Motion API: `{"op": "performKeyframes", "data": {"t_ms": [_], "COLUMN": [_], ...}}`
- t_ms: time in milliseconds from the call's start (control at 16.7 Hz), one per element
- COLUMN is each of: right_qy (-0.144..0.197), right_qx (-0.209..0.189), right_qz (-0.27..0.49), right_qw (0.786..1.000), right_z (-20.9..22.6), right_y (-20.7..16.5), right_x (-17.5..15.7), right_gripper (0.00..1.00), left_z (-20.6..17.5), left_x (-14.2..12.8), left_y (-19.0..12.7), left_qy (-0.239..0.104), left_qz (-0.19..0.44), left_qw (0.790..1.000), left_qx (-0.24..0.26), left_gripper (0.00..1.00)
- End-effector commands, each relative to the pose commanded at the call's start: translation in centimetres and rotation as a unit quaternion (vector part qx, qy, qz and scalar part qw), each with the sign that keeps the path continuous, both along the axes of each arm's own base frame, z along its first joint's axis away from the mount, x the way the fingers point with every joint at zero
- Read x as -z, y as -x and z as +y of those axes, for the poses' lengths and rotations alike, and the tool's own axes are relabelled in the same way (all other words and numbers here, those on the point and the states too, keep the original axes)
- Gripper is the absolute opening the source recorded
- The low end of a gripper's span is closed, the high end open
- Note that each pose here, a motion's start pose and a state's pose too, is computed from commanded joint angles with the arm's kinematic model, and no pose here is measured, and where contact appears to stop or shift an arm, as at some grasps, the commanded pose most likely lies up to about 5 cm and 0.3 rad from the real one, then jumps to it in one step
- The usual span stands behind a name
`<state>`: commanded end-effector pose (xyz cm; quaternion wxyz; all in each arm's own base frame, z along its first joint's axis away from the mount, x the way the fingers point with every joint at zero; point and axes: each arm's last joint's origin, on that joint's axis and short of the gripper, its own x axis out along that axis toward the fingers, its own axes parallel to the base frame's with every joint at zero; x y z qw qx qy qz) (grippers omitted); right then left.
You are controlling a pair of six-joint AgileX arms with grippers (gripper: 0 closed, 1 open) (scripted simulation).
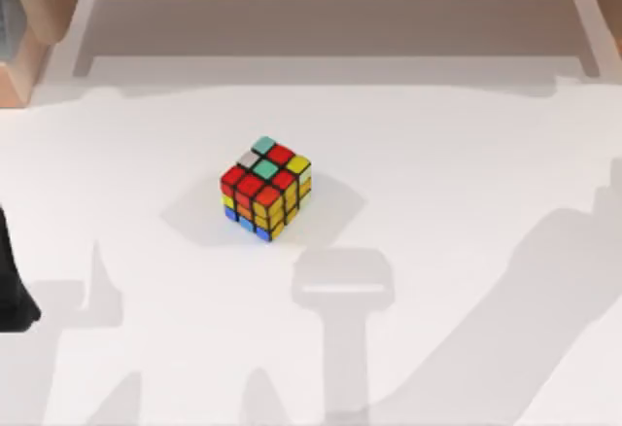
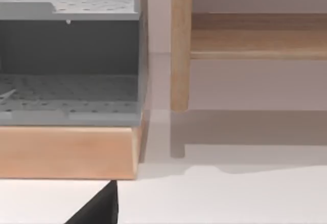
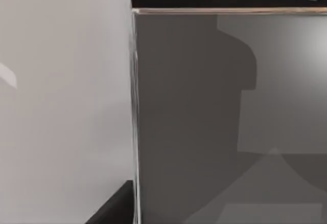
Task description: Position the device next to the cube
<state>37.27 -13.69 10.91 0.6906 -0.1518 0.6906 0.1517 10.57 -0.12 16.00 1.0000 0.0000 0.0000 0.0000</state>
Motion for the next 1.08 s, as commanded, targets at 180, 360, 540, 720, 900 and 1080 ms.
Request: {"op": "performKeyframes", "data": {"t_ms": [180, 360, 540, 720, 900, 1080], "right_qy": [0.000, -0.002, -0.002, -0.002, 0.000, 0.009], "right_qx": [0.000, 0.002, 0.001, 0.001, 0.003, 0.018], "right_qz": [0.000, -0.004, -0.003, -0.004, -0.006, -0.014], "right_qw": [1.000, 1.000, 1.000, 1.000, 1.000, 1.000], "right_z": [0.0, 0.1, 0.2, 0.2, 0.3, 2.0], "right_y": [0.0, 0.0, 0.0, 0.0, -0.1, -1.1], "right_x": [0.0, -0.9, -2.2, -2.6, -2.9, -5.3], "right_gripper": [0.00, 0.00, 0.00, 0.00, 0.00, 0.00], "left_z": [0.0, 0.0, 0.0, 0.0, 0.0, 0.0], "left_x": [0.0, 0.0, 0.0, 0.0, 0.0, 0.0], "left_y": [0.0, 0.0, 0.0, 0.0, 0.0, 0.0], "left_qy": [0.000, 0.000, 0.000, 0.000, 0.000, 0.000], "left_qz": [0.000, 0.000, 0.000, 0.000, 0.000, 0.000], "left_qw": [1.000, 1.000, 1.000, 1.000, 1.000, 1.000], "left_qx": [0.000, 0.000, 0.000, 0.000, 0.000, 0.000], "left_gripper": [1.00, 1.00, 1.00, 1.00, 1.00, 1.00]}}
